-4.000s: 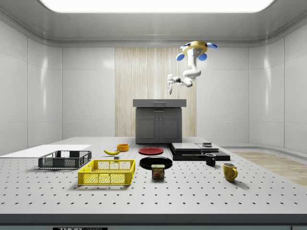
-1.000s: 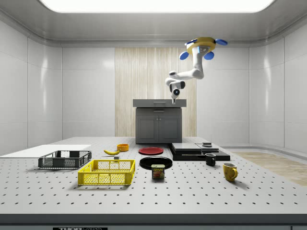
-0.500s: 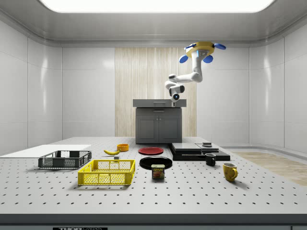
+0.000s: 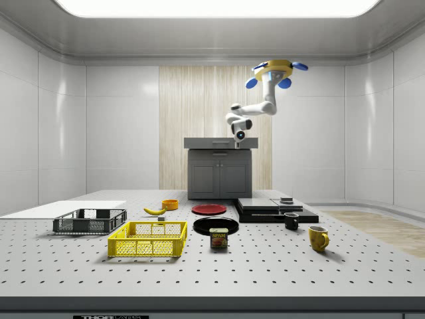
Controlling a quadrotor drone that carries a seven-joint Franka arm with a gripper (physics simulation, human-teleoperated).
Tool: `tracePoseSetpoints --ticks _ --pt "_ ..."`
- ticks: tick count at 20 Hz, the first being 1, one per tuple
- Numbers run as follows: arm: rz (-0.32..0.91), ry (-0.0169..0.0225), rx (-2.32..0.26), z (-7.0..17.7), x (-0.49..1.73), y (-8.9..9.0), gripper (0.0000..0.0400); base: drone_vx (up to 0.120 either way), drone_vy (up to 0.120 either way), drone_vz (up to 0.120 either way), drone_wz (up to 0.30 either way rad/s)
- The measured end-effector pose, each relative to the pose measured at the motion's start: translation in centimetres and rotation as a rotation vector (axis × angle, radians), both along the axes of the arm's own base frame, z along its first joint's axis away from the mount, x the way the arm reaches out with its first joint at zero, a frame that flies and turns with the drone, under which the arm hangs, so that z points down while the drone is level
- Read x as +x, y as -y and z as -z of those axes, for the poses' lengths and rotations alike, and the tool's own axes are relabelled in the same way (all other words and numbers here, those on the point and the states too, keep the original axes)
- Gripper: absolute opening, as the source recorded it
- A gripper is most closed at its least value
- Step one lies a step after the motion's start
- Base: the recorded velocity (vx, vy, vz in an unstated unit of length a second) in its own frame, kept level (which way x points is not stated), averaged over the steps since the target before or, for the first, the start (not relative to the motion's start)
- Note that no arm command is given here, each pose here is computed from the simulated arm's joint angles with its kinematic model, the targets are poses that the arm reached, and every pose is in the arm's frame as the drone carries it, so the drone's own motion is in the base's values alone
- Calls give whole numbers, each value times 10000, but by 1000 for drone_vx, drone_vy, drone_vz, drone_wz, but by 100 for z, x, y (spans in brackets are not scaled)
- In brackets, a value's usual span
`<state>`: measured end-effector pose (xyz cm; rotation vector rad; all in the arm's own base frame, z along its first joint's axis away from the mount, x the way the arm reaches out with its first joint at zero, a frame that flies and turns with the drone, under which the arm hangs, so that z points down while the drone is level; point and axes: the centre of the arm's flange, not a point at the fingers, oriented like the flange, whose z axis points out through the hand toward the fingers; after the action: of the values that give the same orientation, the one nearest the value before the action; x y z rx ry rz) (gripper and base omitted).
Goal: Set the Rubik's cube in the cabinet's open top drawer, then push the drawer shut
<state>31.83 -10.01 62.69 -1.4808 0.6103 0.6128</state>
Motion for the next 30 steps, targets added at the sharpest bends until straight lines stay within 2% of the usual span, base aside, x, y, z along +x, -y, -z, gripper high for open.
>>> tracePoseSetpoints --ticks 4,9,15,16,17,18,20,23,26,30 --pt "1 0 -6 -1 0 0 121 0 -120 0 0" --pt "2 1 -10 -1 0 0 110 0 -112 0 0" --pt "2 0 -12 -2 -1 -137 106 0 0 0 0" --pt "3 -19 -12 -2 -1 -176 106 0 0 0 0" --pt "28 356 11 19 94 -241 101 0 0 0 0" --pt "31 324 17 17 108 -297 102 0 0 0 0" --pt "23 226 9 11 76 -383 103 0 0 0 0" --pt "14 130 0 5 45 -526 104 0 0 0 0" --pt "8 72 -5 1 26 -680 105 0 0 0 0" --pt "4 31 -8 -3 12 -894 105 0 0 0 0"
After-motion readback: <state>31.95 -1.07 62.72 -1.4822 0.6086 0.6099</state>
